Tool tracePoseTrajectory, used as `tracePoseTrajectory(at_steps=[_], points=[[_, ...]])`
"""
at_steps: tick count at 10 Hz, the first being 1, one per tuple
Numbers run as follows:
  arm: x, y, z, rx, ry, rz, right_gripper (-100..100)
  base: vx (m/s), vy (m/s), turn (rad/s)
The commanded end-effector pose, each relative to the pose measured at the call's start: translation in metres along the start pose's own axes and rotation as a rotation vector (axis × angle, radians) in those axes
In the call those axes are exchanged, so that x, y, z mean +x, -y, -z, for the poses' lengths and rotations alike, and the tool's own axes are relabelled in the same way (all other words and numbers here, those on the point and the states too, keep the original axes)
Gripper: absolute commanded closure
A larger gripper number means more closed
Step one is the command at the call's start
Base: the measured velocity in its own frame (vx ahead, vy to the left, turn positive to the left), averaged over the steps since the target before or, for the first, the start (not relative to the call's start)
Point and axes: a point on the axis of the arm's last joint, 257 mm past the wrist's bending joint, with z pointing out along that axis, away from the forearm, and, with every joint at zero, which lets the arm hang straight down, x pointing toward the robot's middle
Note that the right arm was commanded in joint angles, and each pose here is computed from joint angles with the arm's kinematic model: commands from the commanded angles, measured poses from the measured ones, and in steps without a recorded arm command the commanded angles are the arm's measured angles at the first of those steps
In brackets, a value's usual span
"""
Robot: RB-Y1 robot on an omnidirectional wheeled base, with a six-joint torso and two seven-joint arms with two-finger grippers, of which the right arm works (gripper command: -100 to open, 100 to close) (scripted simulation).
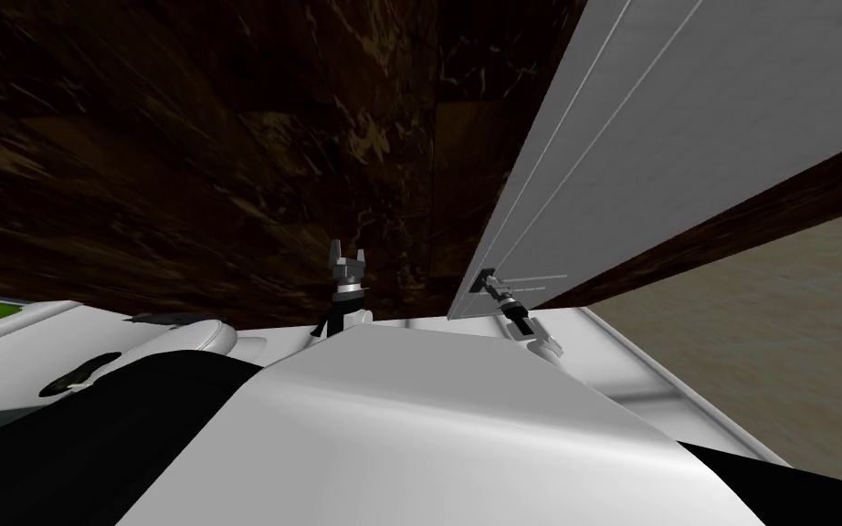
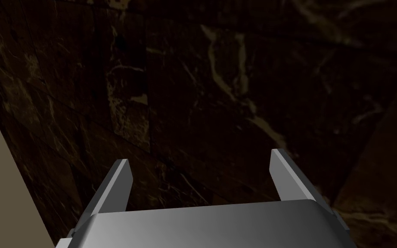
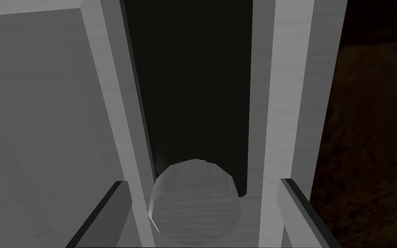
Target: Pull the door open
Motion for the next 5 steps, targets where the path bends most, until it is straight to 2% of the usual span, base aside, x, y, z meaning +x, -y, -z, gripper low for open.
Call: tracePoseTrajectory(at_steps=[1,2,5], points=[[0.0,0.0,0.0,0.0,0.0,0.0,-100,0.083,0.007,0.01],[0.0,0.0,0.0,0.0,0.0,0.0,100,-0.009,0.001,-0.008],[0.0,0.0,0.0,0.0,0.0,0.0,100,-0.022,-0.007,0.003]])
